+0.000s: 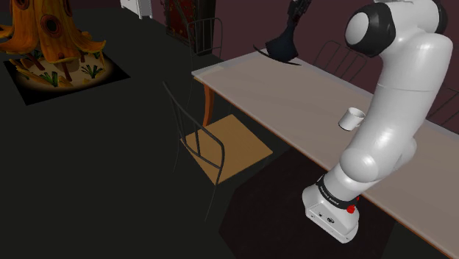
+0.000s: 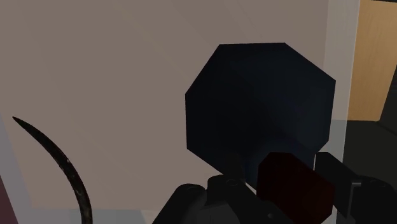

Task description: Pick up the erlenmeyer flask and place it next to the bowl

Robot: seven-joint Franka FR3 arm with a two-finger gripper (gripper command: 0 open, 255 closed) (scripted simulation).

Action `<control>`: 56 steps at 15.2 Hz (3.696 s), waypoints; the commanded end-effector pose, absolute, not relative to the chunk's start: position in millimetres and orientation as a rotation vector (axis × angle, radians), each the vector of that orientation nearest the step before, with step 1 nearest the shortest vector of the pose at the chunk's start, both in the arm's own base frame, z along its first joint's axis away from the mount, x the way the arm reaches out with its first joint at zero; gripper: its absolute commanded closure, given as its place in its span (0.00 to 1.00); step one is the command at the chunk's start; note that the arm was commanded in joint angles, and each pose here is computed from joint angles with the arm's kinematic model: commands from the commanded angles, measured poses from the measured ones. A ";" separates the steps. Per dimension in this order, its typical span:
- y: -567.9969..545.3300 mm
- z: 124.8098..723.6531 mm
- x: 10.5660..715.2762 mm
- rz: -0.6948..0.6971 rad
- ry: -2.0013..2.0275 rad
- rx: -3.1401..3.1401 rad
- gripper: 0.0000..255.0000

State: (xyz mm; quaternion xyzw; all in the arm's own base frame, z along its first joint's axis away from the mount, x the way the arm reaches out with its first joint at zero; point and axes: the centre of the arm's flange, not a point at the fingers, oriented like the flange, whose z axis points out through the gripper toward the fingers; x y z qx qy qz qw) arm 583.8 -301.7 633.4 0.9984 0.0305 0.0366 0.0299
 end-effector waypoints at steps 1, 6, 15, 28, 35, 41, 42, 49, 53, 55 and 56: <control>-302.5 646.4 584.2 0.115 0.094 3.077 1.00; -302.5 668.7 584.2 0.115 0.094 3.077 1.00; -350.3 669.2 475.5 0.115 0.094 3.077 1.00; -419.4 670.0 318.4 0.115 0.094 3.077 1.00; -456.5 670.4 233.8 0.115 0.094 3.077 1.00; -488.4 670.7 161.3 0.115 0.094 3.077 1.00; -493.7 670.8 149.3 0.115 0.094 3.077 1.00; -530.9 671.2 64.7 0.115 0.094 3.077 1.00; -552.1 671.4 16.4 0.115 0.094 3.077 1.00; -557.6 666.2 3.9 0.115 0.094 3.077 1.00; -557.6 660.9 3.9 0.115 0.094 3.077 1.00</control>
